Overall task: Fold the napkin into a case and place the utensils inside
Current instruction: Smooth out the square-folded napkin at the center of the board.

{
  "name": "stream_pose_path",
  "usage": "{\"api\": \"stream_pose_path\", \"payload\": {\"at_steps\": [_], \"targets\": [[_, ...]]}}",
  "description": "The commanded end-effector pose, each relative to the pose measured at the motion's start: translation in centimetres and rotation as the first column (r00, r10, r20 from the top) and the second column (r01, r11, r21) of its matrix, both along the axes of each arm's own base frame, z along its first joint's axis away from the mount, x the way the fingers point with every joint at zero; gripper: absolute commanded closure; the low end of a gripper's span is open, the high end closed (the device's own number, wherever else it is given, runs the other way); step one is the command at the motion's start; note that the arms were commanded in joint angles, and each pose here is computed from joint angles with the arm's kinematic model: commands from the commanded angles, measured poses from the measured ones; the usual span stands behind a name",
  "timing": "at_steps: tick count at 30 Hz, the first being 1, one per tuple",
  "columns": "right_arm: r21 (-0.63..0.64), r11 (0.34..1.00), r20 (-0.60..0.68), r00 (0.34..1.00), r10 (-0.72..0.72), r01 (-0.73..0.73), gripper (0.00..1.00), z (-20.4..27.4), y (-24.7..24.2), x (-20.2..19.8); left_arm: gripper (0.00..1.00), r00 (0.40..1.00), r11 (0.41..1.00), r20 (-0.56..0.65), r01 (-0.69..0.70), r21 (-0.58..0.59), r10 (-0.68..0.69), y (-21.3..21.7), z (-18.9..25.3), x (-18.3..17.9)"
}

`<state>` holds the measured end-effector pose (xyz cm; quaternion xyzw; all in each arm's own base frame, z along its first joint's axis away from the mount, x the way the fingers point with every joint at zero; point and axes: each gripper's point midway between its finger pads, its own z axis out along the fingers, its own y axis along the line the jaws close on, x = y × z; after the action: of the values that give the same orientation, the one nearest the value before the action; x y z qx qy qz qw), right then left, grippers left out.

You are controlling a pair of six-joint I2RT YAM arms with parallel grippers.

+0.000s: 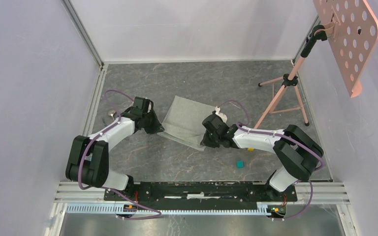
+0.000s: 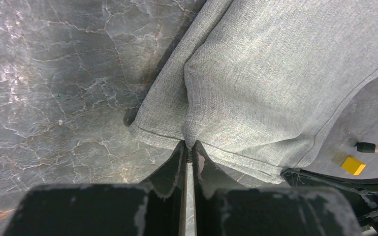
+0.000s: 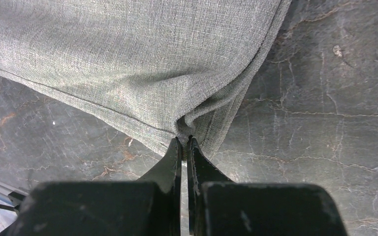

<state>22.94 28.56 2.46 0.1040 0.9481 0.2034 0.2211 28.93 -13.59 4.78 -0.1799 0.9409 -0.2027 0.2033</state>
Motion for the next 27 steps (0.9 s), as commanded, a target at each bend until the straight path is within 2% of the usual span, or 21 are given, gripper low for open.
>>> {"api": "stream_pose_path", "payload": {"at_steps": [1,19,25,27], "targets": [[0.057,0.998,0.020,1.000,0.017,-0.018,1.00,1.5,1.1,-0.1,0.90,0.998,0.999,0.053,-0.018,0.044,0.016,1.1,1.0,0.5],[-0.009,1.000,-0.024,1.000,0.001,-0.002,1.00,-1.2,-0.2,-1.0,0.88,0.998,0.994,-0.046,-0.029,0.109,0.034,2.1,-2.6,-0.3],[-0.022,1.000,-0.039,0.999,0.010,-0.011,1.00,-2.0,-0.1,-1.0,0.85,0.998,0.991,-0.039,-0.040,0.125,0.045,2.4,-2.6,0.0],[-0.022,1.000,-0.040,0.999,0.012,-0.013,1.00,-2.0,0.0,-1.0,0.80,0.999,0.992,-0.029,-0.036,0.121,0.040,2.3,-2.2,0.1]]}}
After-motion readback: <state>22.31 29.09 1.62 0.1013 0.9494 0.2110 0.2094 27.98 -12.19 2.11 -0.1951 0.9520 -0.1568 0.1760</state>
